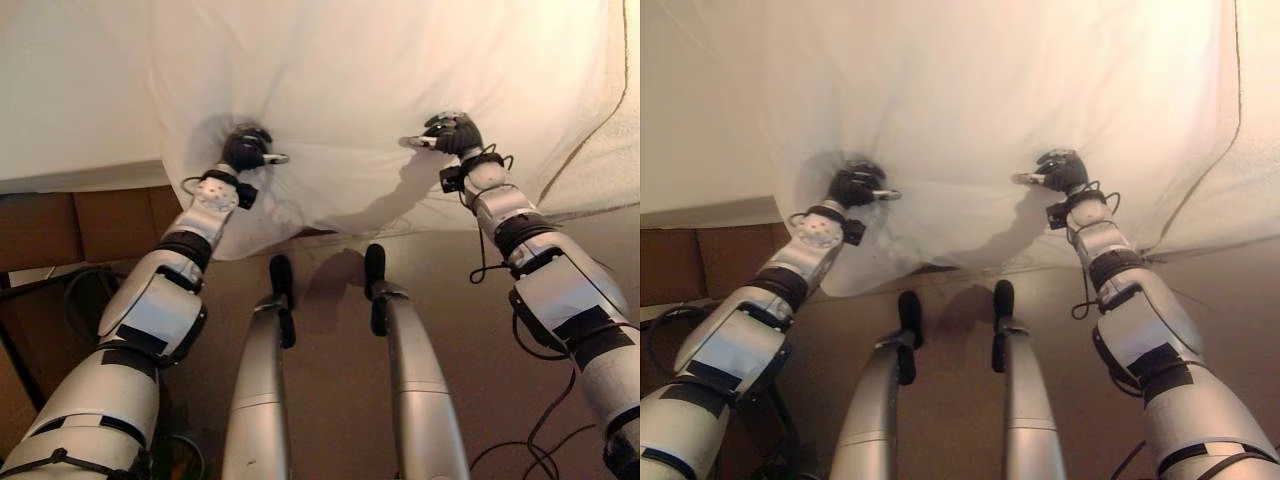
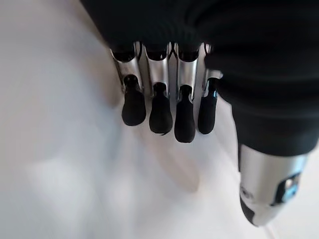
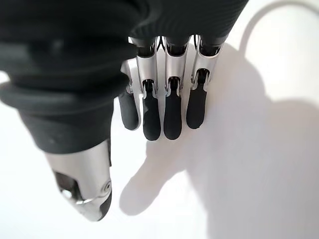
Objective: Make the bed
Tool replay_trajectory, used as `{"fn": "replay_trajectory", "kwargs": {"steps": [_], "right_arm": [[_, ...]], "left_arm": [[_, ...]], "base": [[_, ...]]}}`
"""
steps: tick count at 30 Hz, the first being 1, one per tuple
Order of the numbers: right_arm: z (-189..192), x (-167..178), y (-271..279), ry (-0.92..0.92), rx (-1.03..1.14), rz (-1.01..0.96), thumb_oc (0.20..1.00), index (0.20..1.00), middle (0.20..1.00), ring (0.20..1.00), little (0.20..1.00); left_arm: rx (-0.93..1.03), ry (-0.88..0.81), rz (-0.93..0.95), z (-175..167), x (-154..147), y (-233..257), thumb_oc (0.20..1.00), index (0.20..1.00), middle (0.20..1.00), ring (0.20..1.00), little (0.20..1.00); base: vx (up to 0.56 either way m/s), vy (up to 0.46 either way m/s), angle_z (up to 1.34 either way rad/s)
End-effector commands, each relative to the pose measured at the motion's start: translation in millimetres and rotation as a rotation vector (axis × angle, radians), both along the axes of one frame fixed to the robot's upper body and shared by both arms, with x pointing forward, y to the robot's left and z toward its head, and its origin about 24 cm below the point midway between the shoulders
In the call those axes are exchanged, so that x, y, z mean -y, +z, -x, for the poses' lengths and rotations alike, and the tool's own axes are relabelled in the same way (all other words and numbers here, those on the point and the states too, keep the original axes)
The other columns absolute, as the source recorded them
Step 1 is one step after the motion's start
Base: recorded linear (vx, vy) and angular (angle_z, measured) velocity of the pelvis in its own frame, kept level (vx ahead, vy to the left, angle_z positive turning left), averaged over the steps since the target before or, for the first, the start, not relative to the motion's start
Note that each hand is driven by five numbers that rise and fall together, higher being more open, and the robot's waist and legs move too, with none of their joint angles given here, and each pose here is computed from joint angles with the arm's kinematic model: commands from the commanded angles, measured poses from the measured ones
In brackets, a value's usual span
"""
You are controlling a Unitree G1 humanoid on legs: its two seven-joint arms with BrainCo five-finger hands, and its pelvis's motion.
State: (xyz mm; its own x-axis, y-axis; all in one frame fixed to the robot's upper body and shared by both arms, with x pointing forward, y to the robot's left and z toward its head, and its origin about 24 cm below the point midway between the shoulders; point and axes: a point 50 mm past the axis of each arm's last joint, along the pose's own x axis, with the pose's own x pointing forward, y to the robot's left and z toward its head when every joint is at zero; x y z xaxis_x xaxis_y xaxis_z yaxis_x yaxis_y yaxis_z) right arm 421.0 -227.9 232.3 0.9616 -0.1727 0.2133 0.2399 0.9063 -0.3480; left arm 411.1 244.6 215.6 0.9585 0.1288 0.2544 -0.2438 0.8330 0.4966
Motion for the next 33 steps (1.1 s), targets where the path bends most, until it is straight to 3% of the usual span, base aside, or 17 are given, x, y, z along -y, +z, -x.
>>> {"fn": "replay_trajectory", "kwargs": {"steps": [1,8,12,13,15,16,22,25,33], "right_arm": [[18.9,60.0,-17.9,-0.194,-0.031,-0.007,1.000,1.000,1.000,1.000,1.000],[54.8,118.6,-70.7,-0.372,-0.136,-0.123,1.000,1.000,1.000,1.000,1.000],[67.3,128.9,-94.0,-0.409,-0.186,-0.159,1.000,1.000,1.000,1.000,1.000],[88.5,136.3,-136.8,-0.456,-0.273,-0.226,1.000,1.000,1.000,1.000,1.000],[89.1,136.3,-138.0,-0.457,-0.275,-0.226,1.000,1.000,1.000,1.000,1.000],[113.4,135.3,-183.6,-0.476,-0.397,-0.254,1.000,1.000,1.000,1.000,1.000],[170.9,121.9,-262.6,-0.483,-0.624,-0.303,1.000,1.000,1.000,1.000,1.000],[187.5,114.4,-281.6,-0.485,-0.668,-0.343,1.000,1.000,1.000,1.000,1.000],[241.9,54.7,-343.5,-0.342,-0.868,-0.386,1.000,1.000,1.000,1.000,1.000]], "left_arm": [[-0.026,0.256,0.134,26.7,-70.5,-26.6,1.000,1.000,1.000,1.000,1.000],[-0.168,0.372,0.130,60.7,-108.6,-82.1,1.000,1.000,1.000,1.000,1.000],[-0.217,0.409,0.168,74.5,-116.5,-105.8,1.000,1.000,1.000,1.000,1.000],[-0.285,0.432,0.245,93.6,-114.5,-146.4,1.000,1.000,1.000,1.000,1.000],[-0.288,0.432,0.244,94.2,-114.4,-147.4,1.000,1.000,1.000,1.000,1.000],[-0.416,0.417,0.264,117.3,-106.3,-191.2,1.000,1.000,1.000,1.000,1.000],[-0.715,0.342,0.283,172.8,-72.4,-273.4,1.000,1.000,1.000,1.000,1.000],[-0.791,0.327,0.310,191.9,-60.3,-294.0,1.000,1.000,1.000,1.000,1.000],[-1.116,0.236,0.352,273.8,-10.9,-355.5,1.000,1.000,1.000,1.000,1.000]], "base": [[0.05,-0.014,0.02],[0.05,-0.057,0.12],[0.06,-0.045,0.07],[0.11,-0.052,0.05],[0.12,-0.036,0.06],[0.18,-0.028,0.09],[0.17,0.015,0.10],[0.10,0.045,0.03],[0.11,0.058,-0.02]]}}
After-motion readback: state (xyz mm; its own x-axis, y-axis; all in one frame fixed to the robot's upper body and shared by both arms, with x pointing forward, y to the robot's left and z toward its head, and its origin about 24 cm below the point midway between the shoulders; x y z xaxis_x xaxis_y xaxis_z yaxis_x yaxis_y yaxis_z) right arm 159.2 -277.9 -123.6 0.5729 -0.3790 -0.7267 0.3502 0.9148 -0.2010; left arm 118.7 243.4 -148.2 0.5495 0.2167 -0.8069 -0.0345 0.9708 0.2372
